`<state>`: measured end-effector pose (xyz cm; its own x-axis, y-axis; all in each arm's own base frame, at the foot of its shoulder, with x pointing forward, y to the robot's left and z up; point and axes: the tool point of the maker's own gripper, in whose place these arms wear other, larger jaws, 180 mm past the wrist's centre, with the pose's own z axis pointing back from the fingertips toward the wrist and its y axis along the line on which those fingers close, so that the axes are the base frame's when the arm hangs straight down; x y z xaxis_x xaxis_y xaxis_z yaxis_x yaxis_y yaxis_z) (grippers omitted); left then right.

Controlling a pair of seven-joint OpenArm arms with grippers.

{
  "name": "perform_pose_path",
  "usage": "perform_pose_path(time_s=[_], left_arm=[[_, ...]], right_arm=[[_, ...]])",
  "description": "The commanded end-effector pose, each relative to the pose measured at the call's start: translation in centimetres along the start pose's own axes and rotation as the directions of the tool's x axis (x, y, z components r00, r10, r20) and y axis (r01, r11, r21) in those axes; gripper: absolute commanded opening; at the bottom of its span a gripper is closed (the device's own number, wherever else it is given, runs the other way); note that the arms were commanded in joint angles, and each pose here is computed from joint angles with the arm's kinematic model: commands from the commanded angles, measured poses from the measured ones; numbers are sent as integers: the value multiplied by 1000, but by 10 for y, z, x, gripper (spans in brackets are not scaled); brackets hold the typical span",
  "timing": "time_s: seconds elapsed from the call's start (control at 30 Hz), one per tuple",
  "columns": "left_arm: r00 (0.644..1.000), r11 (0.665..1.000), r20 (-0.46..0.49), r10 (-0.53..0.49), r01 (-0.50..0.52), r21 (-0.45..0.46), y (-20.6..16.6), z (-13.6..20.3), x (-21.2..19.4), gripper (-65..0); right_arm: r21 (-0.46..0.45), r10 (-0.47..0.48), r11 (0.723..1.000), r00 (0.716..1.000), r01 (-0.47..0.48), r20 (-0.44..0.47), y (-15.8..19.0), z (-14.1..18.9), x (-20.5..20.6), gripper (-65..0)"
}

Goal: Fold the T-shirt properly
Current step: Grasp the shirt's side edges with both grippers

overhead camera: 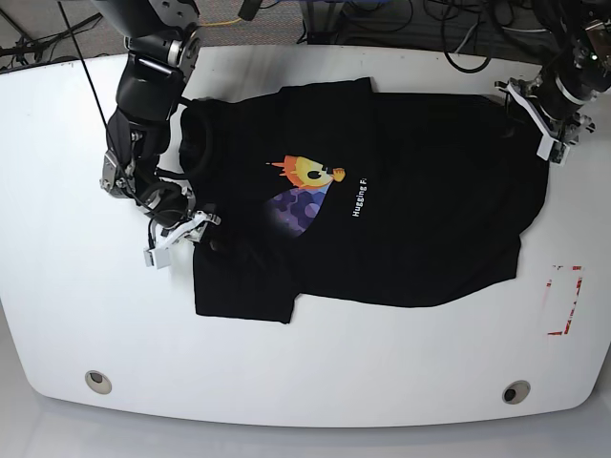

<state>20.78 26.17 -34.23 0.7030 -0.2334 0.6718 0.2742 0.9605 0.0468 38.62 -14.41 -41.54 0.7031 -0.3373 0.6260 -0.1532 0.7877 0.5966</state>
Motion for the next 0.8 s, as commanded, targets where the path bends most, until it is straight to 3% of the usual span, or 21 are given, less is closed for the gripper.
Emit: perform_pose_path(time_s=[0.0, 0.2, 0.33, 0.47, 0.57, 0.77], left_arm=[[999, 1000, 35, -11, 11, 7, 5, 3, 17, -324], [995, 991, 96, 21, -33, 130, 47, 11, 49, -321], [992, 979, 122, 14, -38, 201, 62, 2, 73, -311], [991, 971, 131, -2, -29, 235, 77, -13, 101, -196], [981, 959, 149, 125, -158, 236, 91, -33, 112, -139], [929, 914, 188, 319, -354, 199, 114, -71, 126, -138]], right_arm=[[-28, 16, 999, 998, -18, -58, -4, 0, -7, -415], [-34, 45, 998, 998, -46, -39, -3, 4, 3, -534], [-38, 69, 997, 997, -70, -25, 0, 7, 10, -531], [-37, 74, 996, 997, -75, -21, 0, 7, 12, -523], [-34, 78, 996, 997, -78, -18, 2, 6, 14, -512], [-42, 82, 996, 996, -83, -17, -1, 9, 16, -514]])
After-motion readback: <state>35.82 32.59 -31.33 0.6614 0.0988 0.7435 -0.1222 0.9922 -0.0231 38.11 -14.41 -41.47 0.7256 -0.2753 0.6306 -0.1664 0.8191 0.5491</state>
